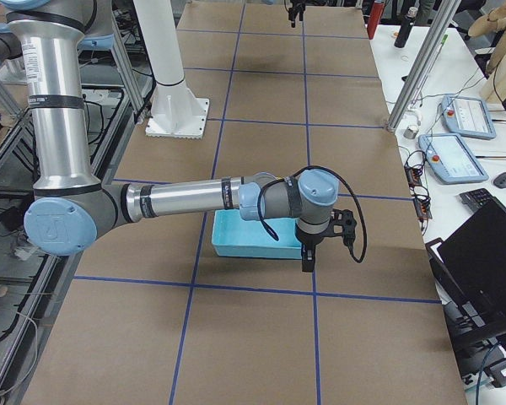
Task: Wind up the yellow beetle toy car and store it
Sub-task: 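Reach the right gripper down to the car beside the blue bin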
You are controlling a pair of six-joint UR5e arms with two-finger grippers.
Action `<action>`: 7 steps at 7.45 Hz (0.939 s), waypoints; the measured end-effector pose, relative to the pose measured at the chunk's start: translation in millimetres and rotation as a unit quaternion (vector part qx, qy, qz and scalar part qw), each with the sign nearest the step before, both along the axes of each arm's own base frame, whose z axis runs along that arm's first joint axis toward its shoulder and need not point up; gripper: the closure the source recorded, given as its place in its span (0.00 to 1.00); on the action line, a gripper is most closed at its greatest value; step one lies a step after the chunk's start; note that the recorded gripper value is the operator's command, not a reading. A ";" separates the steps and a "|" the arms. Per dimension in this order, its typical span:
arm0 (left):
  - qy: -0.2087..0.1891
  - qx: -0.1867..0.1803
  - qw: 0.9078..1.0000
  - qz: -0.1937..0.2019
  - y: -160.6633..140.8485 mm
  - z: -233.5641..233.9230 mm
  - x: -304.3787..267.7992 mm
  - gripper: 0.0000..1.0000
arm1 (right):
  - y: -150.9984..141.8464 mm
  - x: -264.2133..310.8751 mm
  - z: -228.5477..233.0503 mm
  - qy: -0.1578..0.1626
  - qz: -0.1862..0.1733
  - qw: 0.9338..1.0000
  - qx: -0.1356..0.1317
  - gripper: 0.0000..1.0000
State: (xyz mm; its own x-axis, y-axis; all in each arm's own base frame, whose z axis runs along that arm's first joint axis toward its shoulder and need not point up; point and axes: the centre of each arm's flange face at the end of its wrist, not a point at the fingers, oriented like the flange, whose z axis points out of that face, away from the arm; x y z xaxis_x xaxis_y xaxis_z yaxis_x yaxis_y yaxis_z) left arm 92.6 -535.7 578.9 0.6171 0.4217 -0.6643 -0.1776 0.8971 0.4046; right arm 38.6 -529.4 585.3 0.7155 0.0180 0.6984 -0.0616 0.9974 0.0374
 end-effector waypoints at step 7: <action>-0.017 -0.195 0.973 -0.119 8.3 36.8 -134.9 0.00 | -24.7 -78.2 -55.6 -0.012 -0.072 0.990 0.119 0.00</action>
State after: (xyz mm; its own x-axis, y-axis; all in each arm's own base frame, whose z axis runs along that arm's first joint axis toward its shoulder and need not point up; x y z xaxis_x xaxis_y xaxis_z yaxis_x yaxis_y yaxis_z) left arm -42.3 -527.4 615.8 0.6912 -0.0161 -0.7225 0.0471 0.9986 0.0228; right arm -39.7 -554.1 529.7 0.6825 -0.2499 0.6868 0.0765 0.9590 0.2729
